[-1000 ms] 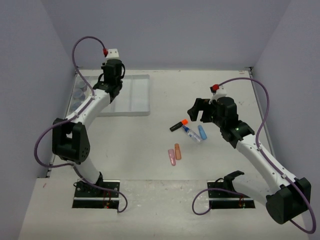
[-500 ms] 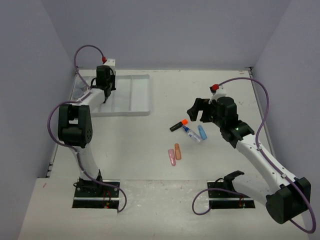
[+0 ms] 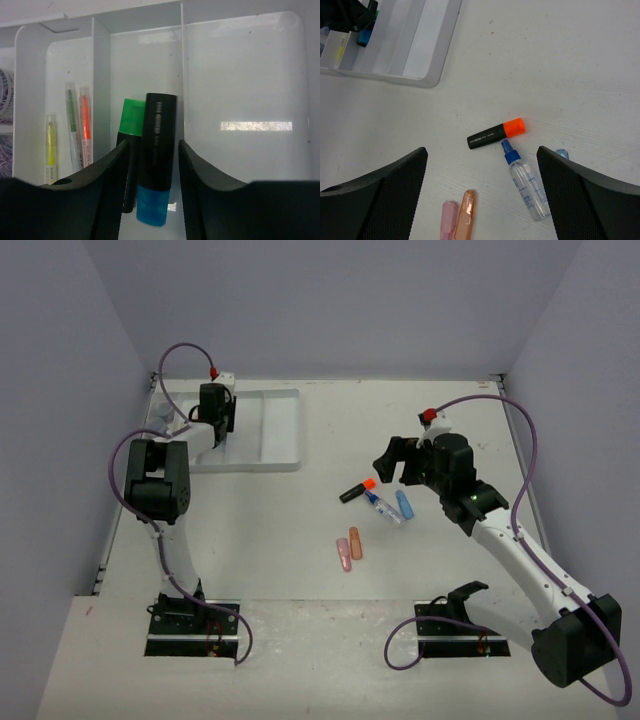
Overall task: Sort the stationery into containers
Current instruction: Place the pen in the storage box, then pick up the pen from the center of the board, then place the pen in the storage box.
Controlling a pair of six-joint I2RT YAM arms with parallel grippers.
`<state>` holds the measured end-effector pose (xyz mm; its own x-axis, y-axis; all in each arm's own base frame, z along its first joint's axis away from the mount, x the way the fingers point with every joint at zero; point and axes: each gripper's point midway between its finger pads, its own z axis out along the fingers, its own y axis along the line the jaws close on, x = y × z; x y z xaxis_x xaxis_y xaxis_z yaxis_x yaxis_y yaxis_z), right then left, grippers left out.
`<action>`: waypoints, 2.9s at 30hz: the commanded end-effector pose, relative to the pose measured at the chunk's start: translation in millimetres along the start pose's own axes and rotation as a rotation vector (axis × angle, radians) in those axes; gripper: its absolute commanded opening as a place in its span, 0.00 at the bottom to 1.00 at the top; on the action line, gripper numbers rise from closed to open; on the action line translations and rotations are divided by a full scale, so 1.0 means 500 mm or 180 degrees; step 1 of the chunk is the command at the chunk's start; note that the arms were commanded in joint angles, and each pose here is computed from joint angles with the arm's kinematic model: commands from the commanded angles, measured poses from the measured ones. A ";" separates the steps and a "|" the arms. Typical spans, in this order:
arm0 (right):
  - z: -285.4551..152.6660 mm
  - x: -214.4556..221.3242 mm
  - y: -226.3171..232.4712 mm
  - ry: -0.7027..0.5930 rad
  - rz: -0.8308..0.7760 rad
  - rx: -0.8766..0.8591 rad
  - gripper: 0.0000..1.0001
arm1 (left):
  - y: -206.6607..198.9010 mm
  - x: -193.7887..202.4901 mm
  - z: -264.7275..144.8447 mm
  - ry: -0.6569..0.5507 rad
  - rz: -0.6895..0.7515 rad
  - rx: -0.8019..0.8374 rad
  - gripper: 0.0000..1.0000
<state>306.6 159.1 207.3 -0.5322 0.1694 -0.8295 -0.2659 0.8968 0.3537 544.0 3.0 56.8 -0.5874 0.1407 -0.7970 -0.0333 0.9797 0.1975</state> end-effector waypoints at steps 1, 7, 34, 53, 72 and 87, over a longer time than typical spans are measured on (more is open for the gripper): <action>-0.006 -0.029 0.016 -0.0153 -0.0046 -0.0119 0.91 | 0.023 -0.026 -0.002 -0.0143 0.0018 -0.0099 0.58; -0.006 -0.029 0.018 -0.0149 -0.0048 -0.0140 0.91 | 0.035 -0.090 -0.038 -0.0345 -0.0091 -0.0111 0.82; -0.101 -0.104 -0.072 -0.1201 0.0352 0.0601 0.79 | -0.655 0.023 -0.413 0.0045 0.0708 0.1898 0.49; -0.086 -0.096 -0.067 -0.1106 0.0312 0.0557 0.75 | -0.750 0.207 -0.385 0.0495 0.1349 0.2255 0.46; -0.079 -0.092 -0.067 -0.1070 0.0293 0.0554 0.75 | -0.321 -0.159 -0.251 0.0025 -0.0231 0.0508 0.00; -0.070 -0.089 -0.073 -0.1026 0.0282 0.0595 0.75 | 0.106 -0.122 -0.070 0.0200 -0.0417 -0.0320 0.00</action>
<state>304.2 105.5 238.9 -0.2915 0.3321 -0.8970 -0.0662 0.9285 0.3653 544.6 54.8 136.6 -0.6302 -0.0560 -0.7744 -0.3073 0.9339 0.1826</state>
